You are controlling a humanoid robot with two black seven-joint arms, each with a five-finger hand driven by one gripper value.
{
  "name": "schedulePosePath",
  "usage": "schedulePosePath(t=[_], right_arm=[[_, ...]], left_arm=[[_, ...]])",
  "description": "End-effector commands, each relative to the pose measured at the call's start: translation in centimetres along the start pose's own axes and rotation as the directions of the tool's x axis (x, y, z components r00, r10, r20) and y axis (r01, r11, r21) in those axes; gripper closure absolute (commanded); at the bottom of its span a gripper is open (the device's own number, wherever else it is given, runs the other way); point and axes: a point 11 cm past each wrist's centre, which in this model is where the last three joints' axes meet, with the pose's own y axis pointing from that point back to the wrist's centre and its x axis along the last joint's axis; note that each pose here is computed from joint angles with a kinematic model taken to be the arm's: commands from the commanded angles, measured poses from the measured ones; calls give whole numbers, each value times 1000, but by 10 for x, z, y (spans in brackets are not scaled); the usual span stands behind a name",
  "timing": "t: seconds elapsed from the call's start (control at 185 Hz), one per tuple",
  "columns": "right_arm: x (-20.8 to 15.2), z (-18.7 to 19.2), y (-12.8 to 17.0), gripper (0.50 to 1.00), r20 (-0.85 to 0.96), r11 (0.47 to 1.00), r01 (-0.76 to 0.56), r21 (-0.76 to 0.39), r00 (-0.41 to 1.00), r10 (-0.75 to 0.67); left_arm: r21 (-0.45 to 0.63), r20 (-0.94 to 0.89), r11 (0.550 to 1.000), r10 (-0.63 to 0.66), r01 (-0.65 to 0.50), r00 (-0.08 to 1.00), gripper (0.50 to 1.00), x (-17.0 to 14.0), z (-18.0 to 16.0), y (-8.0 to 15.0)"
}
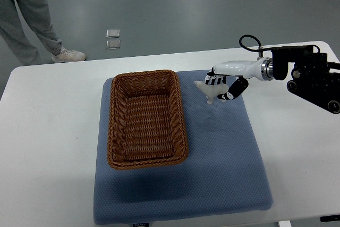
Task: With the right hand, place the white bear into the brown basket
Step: 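Close the right hand's fingers around the white polar bear, then lift the bear and carry it with the right hand over the basket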
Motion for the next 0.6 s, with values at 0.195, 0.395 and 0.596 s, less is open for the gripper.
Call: schedulePosePath(t=[0.195, 0.395, 0.596], right_arm=[[76, -40, 2, 1000, -116, 995, -87, 49, 989, 93], [85, -110, -32, 1000, -174, 981, -58, 182, 981, 91], [65, -165, -72, 1000, -190, 963, 1, 268, 980, 52]], left_arm=[[1, 2, 1000, 0, 0, 1000, 500, 0, 0, 0], [1, 2, 1000, 0, 0, 1000, 500, 0, 0, 0], [-1, 2, 1000, 0, 0, 1000, 500, 0, 0, 0]])
